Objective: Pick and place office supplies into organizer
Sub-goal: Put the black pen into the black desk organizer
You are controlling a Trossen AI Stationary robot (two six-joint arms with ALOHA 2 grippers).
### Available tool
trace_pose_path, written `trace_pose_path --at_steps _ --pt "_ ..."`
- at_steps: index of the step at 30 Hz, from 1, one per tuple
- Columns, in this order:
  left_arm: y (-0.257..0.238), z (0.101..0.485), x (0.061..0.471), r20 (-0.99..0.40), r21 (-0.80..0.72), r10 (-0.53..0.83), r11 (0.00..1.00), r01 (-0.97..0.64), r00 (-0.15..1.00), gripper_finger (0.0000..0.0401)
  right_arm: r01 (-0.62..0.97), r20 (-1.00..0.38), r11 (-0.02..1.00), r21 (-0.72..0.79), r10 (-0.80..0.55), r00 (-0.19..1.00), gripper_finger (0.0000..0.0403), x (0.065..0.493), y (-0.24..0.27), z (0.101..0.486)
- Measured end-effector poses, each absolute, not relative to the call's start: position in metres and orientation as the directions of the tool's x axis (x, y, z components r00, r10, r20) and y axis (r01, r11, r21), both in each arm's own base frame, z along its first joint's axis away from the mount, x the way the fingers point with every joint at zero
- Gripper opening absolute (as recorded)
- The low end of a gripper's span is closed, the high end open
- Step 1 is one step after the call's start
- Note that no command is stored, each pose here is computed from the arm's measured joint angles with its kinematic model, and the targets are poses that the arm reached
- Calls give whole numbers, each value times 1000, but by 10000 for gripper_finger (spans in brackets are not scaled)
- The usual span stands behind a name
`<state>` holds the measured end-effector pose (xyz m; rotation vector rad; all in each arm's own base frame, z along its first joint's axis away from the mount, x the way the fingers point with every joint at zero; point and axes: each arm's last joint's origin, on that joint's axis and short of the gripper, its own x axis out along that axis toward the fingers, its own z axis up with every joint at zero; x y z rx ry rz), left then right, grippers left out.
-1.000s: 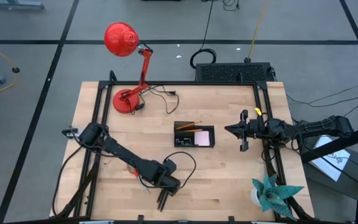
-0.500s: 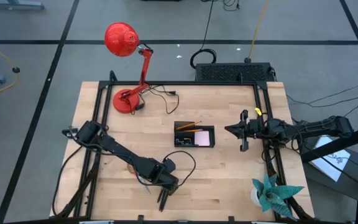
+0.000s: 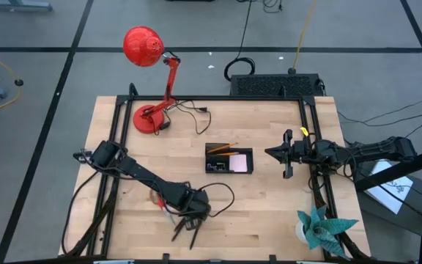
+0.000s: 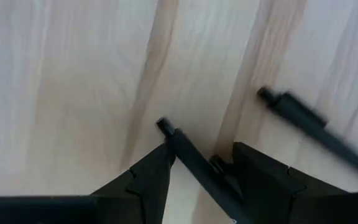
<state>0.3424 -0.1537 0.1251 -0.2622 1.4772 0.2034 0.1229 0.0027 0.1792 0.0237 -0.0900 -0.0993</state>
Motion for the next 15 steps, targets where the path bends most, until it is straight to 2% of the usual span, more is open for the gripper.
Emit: trace_pose_path --at_steps 6,15 --pt "-152 125 341 -997 -8 1 993 -118 73 186 98 88 995 27 -100 991 4 123 3 179" --pt "-150 138 344 -988 -49 -31 992 -118 148 186 99 88 995 27 -101 991 4 123 3 179"
